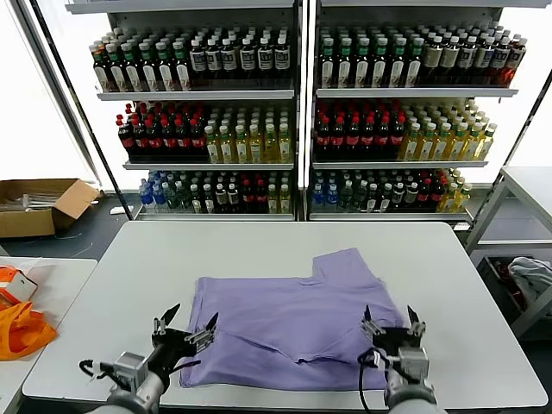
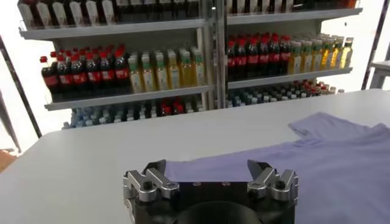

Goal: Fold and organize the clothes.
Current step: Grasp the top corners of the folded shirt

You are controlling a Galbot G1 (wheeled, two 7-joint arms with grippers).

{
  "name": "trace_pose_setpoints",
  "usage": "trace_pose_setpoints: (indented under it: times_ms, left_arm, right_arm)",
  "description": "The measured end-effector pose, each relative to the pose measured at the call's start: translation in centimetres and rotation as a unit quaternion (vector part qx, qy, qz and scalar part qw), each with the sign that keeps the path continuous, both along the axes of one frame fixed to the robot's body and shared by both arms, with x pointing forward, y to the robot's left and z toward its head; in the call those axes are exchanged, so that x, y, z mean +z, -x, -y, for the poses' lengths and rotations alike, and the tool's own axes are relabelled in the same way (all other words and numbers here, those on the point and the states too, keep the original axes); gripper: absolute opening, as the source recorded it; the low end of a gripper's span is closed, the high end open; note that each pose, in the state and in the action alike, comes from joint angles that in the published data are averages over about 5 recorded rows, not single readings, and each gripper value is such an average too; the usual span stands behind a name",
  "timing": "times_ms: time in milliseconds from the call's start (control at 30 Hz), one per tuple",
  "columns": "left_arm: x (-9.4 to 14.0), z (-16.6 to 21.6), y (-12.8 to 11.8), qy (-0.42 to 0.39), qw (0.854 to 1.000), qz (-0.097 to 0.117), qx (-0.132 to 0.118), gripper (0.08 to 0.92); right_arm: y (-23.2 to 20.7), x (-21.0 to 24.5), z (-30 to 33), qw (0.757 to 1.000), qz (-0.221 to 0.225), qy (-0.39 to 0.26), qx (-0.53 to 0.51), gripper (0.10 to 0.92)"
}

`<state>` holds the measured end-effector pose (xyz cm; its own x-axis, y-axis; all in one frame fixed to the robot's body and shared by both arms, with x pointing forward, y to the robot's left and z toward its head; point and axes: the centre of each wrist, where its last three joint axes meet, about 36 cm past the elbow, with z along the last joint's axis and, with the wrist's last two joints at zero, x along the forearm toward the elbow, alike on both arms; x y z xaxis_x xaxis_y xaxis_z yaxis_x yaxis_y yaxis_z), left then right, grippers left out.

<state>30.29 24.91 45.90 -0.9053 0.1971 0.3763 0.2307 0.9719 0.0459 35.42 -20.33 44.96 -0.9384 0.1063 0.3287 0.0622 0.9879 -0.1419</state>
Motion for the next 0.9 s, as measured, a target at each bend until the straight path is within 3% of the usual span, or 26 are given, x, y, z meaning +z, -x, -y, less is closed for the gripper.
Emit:
trace_pose_setpoints:
  times_ms: [200,500,900]
  left_arm:
    - [-1.0,-1.3,-4.9,0.002,1.0,-0.006,-0.014,0.823]
    - [-3.2,-3.1,-11.6,0.006,0.999,-0.038,-0.017,0.822]
    - [-5.4,-4.9,-16.0,0.008,0.997,-0.073,-0.001,0.823]
  right_arm:
    - [-6.1,-0.4,0.8,1.0,-0.002,-0.01,0.025,0.823]
    - [-14.2,-2.1,2.3,0.997,-0.039,-0.04,0.052,0.823]
    - [-20.1,-4.1,3.3,0.993,-0.081,-0.073,0.046,0.823]
